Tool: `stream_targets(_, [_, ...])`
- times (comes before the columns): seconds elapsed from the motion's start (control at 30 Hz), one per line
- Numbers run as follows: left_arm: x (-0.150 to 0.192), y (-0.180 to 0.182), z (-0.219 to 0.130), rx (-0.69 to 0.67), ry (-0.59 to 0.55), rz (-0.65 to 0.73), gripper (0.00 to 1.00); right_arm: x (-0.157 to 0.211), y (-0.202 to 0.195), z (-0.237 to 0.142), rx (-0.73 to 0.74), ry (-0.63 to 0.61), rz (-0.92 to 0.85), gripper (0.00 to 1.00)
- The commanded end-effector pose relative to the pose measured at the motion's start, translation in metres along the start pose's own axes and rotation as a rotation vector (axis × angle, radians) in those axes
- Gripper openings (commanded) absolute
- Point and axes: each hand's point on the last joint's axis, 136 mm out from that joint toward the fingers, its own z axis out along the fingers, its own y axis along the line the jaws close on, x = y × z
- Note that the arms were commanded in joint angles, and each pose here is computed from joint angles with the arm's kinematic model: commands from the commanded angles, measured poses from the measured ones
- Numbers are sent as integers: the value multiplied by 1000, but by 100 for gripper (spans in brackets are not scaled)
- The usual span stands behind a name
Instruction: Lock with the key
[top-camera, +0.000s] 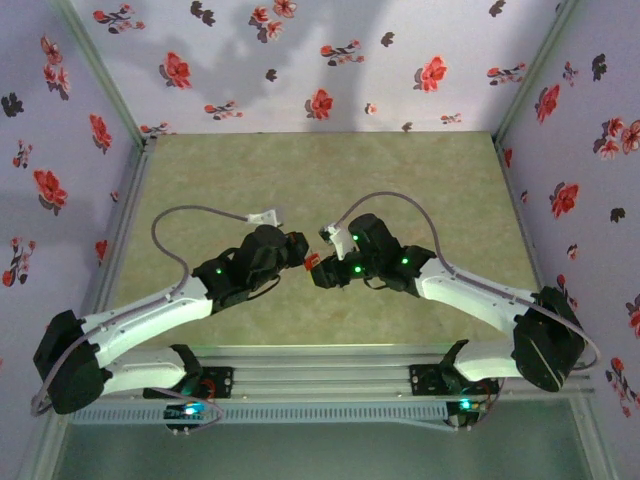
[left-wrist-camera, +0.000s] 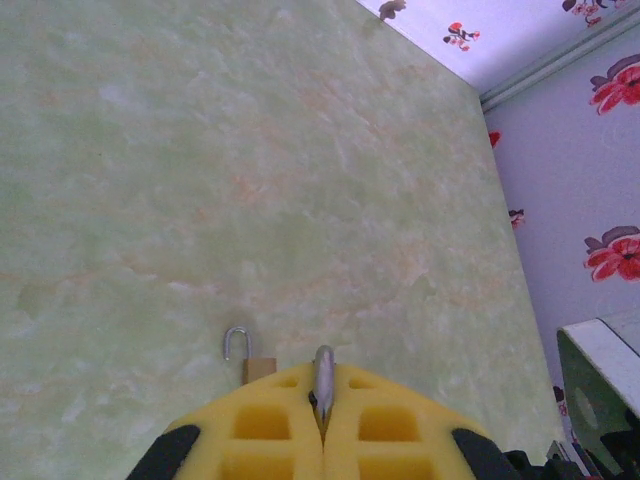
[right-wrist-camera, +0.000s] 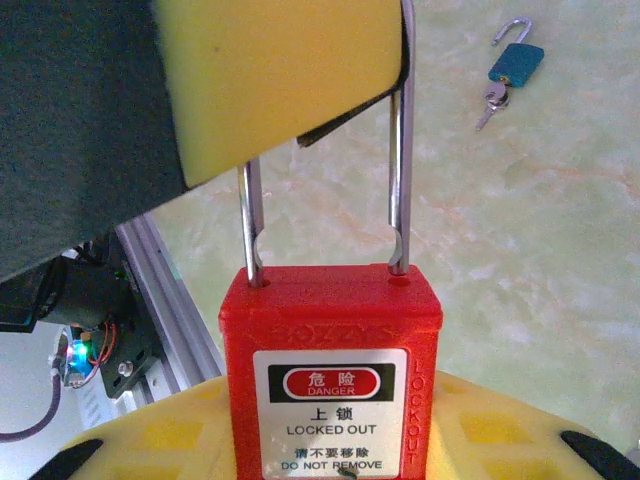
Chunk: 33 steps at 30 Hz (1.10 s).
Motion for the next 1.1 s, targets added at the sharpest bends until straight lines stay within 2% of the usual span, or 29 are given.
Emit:
stream_targets(0.0, [-7,7,-8,-24,-48,0,0,-6,-2,-6,28,-39,-22,12])
stream_targets(0.43, [-9,6,-12,-20,-51,-11,0,-8,-9,-7,69,-54,-19,19])
stream_targets(0.5, [-7,5,-12,-11,-42,-8,0,-9,-13,-8,89,-62,-16,17])
stream_targets(0.6, [-6,2,-13,1,-29,-14,0,-12,-21,-10,140,-89,-15,0])
stream_targets(0.83, [7,-7,-13,49,24,-17,0,-18,-30,-19,295,-197,-122,0])
stream_targets(1.07, [12,-19,-25,128,14,65,0,-22,-35,-23,342,-290,-166,0])
